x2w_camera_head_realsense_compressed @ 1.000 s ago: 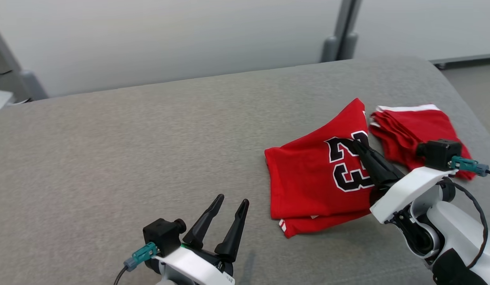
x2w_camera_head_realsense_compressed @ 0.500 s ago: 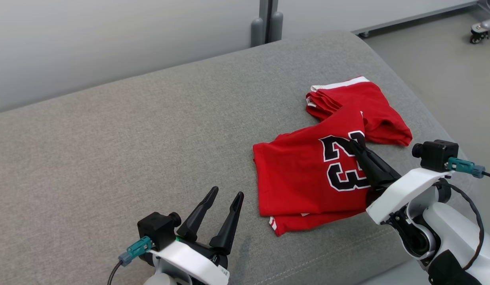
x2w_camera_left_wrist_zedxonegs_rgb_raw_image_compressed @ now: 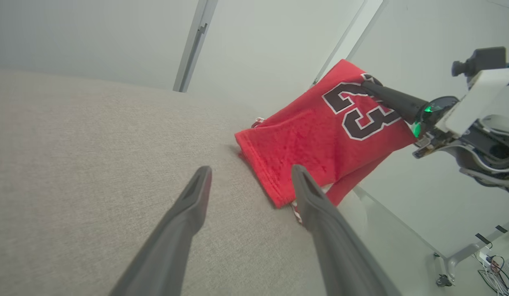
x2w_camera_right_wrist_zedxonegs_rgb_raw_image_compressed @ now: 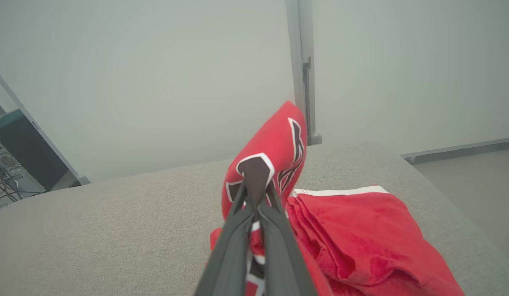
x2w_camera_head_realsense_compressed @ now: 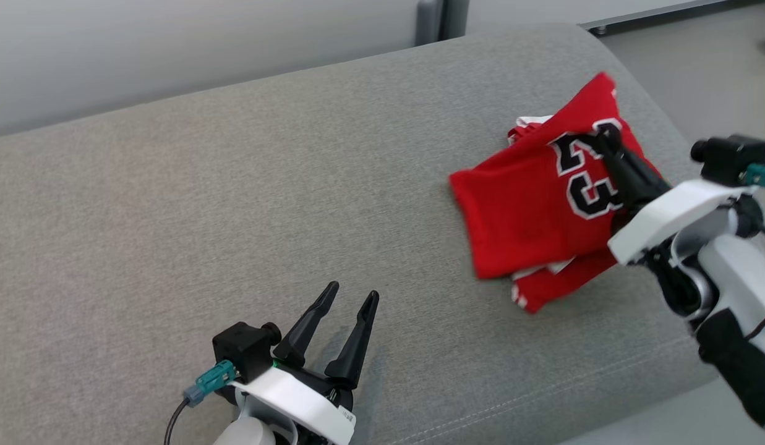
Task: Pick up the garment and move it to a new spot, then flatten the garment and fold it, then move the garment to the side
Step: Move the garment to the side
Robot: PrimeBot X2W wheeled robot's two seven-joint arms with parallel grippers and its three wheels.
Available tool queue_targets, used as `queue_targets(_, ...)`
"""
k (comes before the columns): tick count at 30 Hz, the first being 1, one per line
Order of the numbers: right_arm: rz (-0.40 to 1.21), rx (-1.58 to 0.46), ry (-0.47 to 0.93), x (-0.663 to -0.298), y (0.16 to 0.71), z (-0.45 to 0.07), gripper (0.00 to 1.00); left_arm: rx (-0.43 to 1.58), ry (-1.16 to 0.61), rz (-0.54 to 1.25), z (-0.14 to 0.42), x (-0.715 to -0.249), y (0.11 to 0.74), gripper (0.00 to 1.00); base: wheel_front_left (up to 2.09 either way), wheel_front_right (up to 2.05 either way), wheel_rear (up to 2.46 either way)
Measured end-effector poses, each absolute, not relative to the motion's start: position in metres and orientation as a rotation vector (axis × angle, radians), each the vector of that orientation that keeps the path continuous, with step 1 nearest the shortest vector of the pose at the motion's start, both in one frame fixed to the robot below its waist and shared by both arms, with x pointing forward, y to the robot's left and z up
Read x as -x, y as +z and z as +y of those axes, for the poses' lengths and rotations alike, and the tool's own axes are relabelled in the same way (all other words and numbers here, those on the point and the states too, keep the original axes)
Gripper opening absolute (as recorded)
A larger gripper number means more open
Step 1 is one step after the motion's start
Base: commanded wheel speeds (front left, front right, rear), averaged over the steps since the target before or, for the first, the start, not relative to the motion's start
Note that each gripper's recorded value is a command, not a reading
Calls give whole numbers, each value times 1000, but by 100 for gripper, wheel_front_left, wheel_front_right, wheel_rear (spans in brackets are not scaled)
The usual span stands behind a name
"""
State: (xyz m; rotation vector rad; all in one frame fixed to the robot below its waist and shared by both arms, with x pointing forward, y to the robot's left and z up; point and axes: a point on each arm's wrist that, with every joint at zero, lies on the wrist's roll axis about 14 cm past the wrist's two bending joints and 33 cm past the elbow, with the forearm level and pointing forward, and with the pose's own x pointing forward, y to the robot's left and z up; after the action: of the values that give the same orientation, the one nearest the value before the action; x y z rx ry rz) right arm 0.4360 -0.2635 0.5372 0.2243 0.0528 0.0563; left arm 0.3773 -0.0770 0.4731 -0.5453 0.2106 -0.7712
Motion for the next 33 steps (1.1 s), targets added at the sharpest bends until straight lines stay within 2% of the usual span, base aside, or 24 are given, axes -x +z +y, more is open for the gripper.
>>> queue_targets(8,60,-137,23,-471,547,-282,0,543,-724,204,-62,-387,469,100,0,0,0)
queue_targets(20,196,-1,-90,-512,518,-323,0,540,-653,219,-38,-402,453,100,0,0,0)
queue_targets(22,228,12,-127,-511,510,-336,61,537,-645,216,-34,-404,453,100,0,0,0)
queue_targets(23,245,19,-147,-510,505,-342,100,537,-640,213,-32,-406,453,100,0,0,0)
queue_targets(28,251,86,-213,-516,509,-369,100,522,-613,225,-20,-408,445,100,0,0,0)
queue_targets(33,167,138,-278,-525,549,-400,100,525,-593,228,-14,-410,442,100,0,0,0)
